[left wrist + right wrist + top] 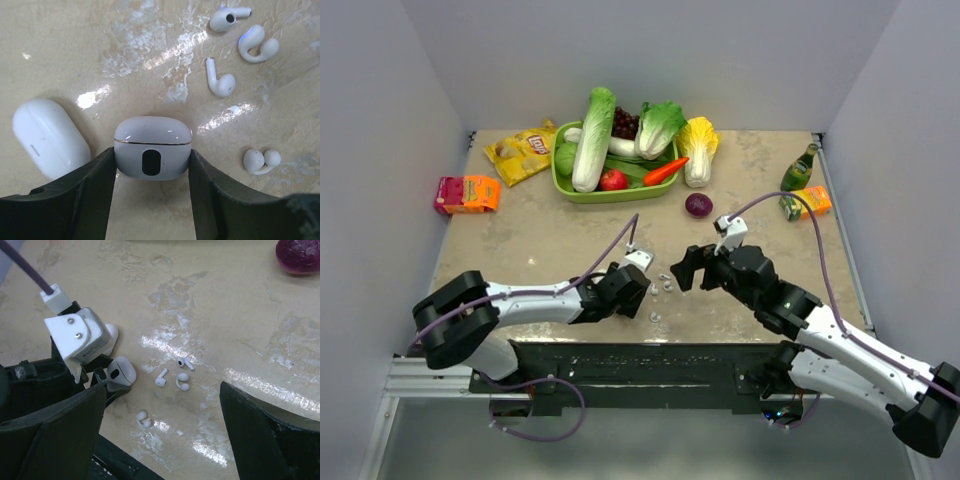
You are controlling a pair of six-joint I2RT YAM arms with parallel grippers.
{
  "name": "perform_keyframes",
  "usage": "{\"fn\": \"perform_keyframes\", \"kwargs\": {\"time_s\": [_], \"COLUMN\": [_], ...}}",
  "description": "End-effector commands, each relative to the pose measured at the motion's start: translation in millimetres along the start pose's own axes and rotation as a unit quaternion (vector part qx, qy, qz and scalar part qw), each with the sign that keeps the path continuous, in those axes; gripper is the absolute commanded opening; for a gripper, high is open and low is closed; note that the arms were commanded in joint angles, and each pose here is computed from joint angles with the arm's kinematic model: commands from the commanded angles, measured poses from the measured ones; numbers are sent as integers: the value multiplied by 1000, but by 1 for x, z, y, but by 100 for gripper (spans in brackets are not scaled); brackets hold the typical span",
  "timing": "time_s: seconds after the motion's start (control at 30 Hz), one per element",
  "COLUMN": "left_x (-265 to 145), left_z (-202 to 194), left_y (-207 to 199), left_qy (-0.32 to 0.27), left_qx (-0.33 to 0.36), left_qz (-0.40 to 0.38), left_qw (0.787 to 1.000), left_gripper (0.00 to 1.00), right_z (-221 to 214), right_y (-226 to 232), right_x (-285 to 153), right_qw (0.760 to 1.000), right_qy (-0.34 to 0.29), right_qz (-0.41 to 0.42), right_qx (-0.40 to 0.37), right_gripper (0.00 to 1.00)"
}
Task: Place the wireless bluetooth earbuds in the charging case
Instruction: Pick up the charging case at the center of the board, then open the charging case.
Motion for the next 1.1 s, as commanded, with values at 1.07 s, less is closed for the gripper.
{"fn": "perform_keyframes", "kwargs": {"time_s": [1.07], "left_x": [-142], "left_z": [107], "left_y": [-3], "left_qy": [-601], "left_qx": [119], "left_qz": [-144], "left_qw": [777], "left_gripper": [0], "right_z": [38], "right_y": [81], "right_x": [14], "right_qw": [987], "right_qy": [71], "right_qz": [140], "right_qx": [-29], "right_gripper": [98]}}
Point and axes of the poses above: each gripper's point midway between its finger pads, its own x axis out along the fingers, its own y axis along the line the jaws close on, z = x × y, the point moved 3 cm from there along -x, back along the fingers, and after that the axes turned 4 degrees about x, right-handed, at the moved point
